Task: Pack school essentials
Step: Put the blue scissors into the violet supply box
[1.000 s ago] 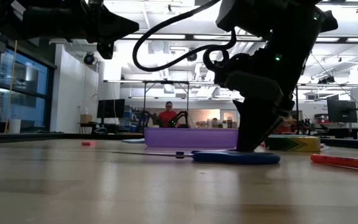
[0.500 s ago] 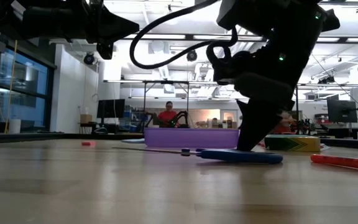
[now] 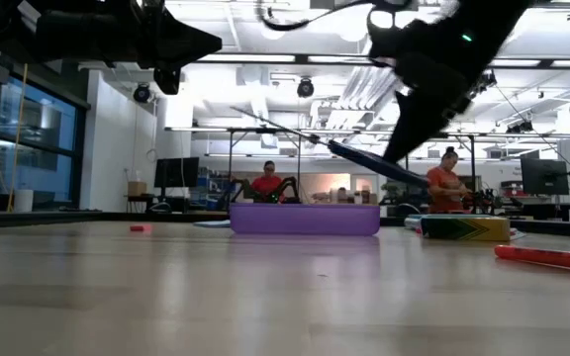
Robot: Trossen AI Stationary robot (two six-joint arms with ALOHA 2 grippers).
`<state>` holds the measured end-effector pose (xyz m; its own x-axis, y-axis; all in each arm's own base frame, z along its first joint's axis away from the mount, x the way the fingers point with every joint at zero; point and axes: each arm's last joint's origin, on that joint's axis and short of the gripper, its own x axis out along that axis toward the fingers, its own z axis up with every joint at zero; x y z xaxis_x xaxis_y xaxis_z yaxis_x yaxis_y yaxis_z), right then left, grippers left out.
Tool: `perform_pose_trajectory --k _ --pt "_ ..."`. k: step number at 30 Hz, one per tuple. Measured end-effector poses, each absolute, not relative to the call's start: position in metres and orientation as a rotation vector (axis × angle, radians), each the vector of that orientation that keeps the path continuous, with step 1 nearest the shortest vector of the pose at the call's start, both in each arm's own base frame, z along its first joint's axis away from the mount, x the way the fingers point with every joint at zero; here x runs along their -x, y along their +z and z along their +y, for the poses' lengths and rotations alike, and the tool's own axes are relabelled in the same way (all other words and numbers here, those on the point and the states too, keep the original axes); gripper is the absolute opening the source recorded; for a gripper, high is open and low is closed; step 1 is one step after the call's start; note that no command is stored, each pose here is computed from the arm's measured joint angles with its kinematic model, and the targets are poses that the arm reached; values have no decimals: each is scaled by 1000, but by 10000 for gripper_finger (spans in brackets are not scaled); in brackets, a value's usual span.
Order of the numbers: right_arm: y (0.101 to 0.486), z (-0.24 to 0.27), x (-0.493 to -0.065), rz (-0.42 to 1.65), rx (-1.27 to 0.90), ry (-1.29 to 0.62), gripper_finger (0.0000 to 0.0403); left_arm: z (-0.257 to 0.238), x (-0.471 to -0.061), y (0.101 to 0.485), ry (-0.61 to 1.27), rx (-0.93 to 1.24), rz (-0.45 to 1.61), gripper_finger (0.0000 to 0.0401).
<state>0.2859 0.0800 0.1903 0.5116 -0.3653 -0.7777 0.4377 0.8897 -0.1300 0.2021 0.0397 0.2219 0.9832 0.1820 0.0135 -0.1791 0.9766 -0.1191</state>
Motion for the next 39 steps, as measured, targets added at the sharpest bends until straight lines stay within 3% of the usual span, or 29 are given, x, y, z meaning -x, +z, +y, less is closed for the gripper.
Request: perform_pose_trajectory --k 6,10,15,23,39 --pt "175 63 -255 597 -260 -361 0 40 -202 222 181 117 -30 1" --pt "186 47 -249 283 -245 -287 0 40 -202 223 180 116 -38 1" --pt "208 18 -250 46 -135 -183 0 40 -202 223 180 116 -39 1" --pt "239 -23 -262 -74 -40 -24 0 39 -202 228 168 110 -89 0" --pt "238 -37 -262 -47 -104 -71 0 39 -202 228 160 65 -86 1"
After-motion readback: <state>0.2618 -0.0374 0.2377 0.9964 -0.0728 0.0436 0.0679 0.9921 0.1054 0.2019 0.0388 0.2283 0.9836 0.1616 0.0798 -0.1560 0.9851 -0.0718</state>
